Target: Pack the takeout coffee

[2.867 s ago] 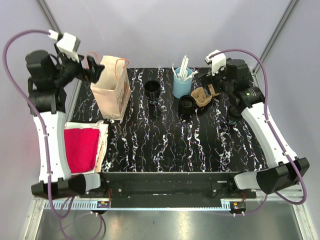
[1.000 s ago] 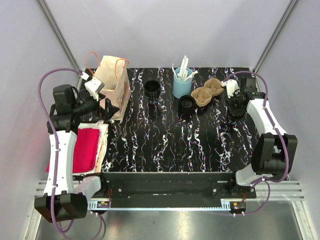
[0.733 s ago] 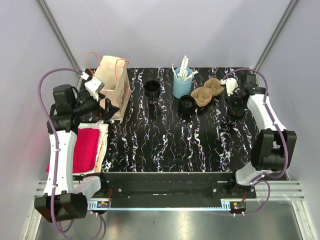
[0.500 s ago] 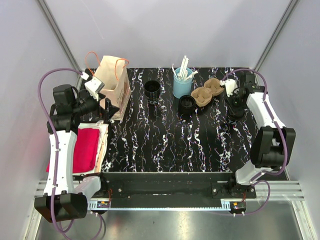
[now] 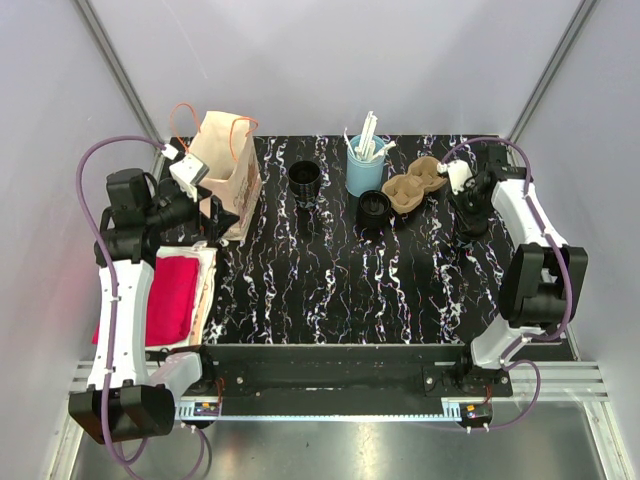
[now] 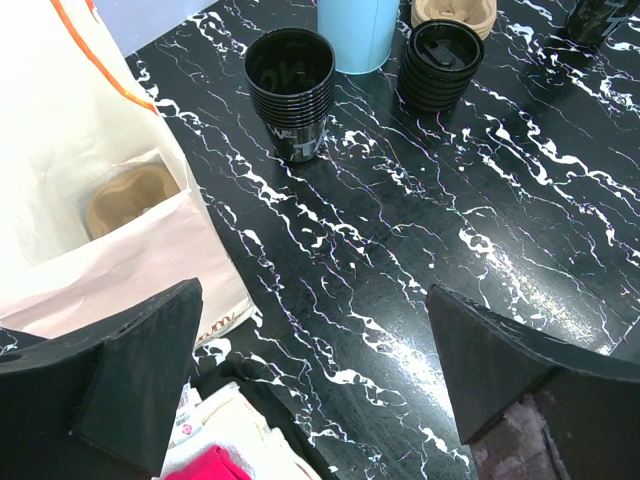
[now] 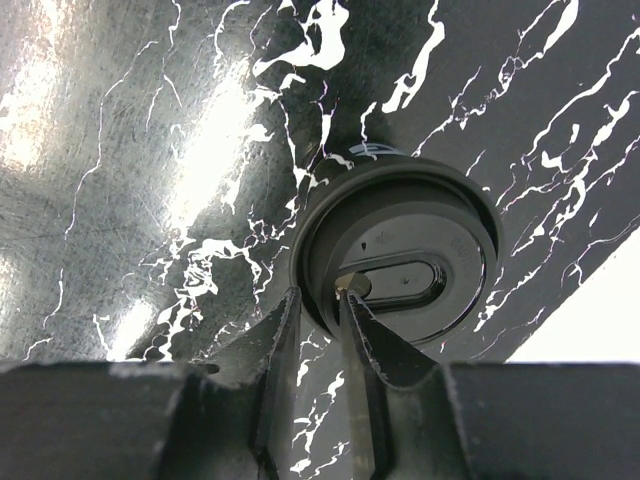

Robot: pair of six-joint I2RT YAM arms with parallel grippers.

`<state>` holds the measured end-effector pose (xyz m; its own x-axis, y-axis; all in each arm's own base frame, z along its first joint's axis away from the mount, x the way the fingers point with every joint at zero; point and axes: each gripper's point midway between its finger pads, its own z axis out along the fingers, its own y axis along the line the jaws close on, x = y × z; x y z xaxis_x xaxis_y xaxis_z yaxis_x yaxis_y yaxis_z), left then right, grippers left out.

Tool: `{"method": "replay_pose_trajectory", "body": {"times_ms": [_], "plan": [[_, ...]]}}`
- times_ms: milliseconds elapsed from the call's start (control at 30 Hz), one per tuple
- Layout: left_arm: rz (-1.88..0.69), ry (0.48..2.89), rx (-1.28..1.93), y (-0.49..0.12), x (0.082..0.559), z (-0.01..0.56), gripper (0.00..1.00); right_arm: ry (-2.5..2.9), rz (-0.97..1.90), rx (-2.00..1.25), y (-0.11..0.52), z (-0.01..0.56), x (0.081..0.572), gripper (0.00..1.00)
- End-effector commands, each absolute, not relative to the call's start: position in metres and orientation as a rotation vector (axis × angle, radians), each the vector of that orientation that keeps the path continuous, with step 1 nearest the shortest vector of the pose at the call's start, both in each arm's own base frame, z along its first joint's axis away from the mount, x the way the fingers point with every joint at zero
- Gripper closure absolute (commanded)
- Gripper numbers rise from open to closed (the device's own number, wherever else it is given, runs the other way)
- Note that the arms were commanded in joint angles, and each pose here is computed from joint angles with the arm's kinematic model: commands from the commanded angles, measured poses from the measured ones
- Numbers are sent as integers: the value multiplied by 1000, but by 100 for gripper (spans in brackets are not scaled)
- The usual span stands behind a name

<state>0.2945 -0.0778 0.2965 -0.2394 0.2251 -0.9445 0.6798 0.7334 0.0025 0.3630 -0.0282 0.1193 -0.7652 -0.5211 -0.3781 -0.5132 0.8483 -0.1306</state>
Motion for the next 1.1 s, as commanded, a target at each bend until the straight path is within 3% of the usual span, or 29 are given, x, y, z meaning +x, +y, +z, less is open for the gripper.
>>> {"method": "replay_pose_trajectory", "body": {"times_ms": [0, 533, 700, 800, 1067], "plan": [[-507, 1750, 728, -81, 299, 304, 1, 2604, -52, -780, -33, 130, 371, 73], [-517, 1751, 727, -81, 299, 303, 1, 2641, -71, -812, -38, 123, 371, 75], [-518, 1751, 726, -81, 299, 304, 1, 2641, -78, -815, -39, 125, 371, 94], [-522, 1753, 725, -81, 300, 303, 1, 2633, -80, -816, -39, 131, 372, 100], [-504, 1748, 723, -80, 301, 307, 1, 2579, -64, -790, -33, 163, 372, 100]]}}
